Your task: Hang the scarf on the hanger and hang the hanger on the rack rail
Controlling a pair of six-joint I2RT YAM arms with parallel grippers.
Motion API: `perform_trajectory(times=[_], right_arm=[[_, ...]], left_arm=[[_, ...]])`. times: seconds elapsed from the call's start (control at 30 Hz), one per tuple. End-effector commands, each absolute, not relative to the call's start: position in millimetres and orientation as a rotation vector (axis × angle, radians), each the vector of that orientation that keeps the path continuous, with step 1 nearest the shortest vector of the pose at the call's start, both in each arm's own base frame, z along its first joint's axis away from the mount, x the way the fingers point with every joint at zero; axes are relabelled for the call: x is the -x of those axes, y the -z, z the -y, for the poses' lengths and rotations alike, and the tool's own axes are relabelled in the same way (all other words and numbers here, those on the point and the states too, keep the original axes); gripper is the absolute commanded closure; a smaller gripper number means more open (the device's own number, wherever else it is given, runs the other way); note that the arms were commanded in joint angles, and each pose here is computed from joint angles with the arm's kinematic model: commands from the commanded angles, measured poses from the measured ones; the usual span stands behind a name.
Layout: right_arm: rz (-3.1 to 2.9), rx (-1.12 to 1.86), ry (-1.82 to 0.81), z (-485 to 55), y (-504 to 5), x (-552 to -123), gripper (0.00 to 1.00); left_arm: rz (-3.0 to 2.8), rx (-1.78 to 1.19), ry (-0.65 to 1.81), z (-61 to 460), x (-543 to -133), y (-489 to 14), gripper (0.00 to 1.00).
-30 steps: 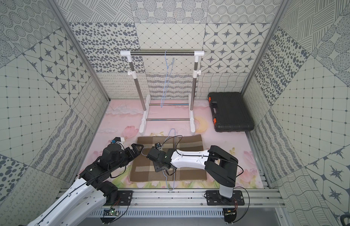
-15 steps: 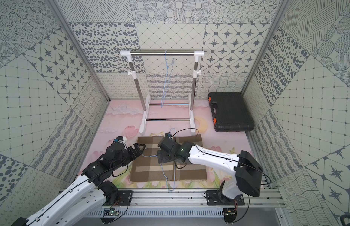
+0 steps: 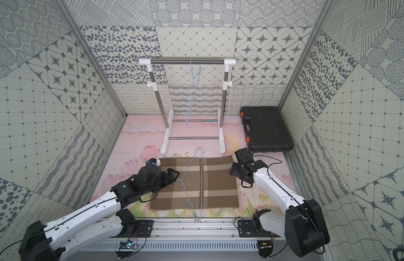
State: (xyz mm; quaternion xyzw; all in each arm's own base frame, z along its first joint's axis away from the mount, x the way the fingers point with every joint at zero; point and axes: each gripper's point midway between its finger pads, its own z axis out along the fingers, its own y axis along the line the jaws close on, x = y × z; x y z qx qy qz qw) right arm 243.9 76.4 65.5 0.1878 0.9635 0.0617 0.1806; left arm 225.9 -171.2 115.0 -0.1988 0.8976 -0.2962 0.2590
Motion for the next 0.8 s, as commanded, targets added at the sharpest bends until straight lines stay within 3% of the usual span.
perform_trajectory(times=[0.0, 0.13, 0.23, 0.4, 0.5, 0.73, 0.77], right_arm=[[-2.697, -0.538, -0.316, -93, -57, -250, 0.23], [-2.697, -0.542, -0.372, -100, -50, -248, 0.36], [-2.702, -0.535, -0.388, -102, -46, -245, 0.38], [-2.710, -0.520, -0.407, -106, -44, -243, 0.58], [-2.707, -0.513, -0.424, -109, -44, -244, 0.63], [-2.694, -0.458, -0.412, -117, -54, -247, 1.00], [-2.695, -0.444, -0.392, -118, -57, -247, 1.00]], left_arm=[[-2.375, 0.555, 0.835, 180, -238, -123, 0.01], [-2.385, 0.560, 0.821, 178, -236, -119, 0.01], [-2.390, 0.570, 0.810, 177, -236, -117, 0.01], [-2.390, 0.575, 0.799, 175, -236, -115, 0.01], [-2.390, 0.577, 0.789, 174, -237, -115, 0.01], [-2.387, 0.566, 0.786, 176, -239, -117, 0.01], [-2.386, 0.567, 0.787, 176, -239, -117, 0.01]])
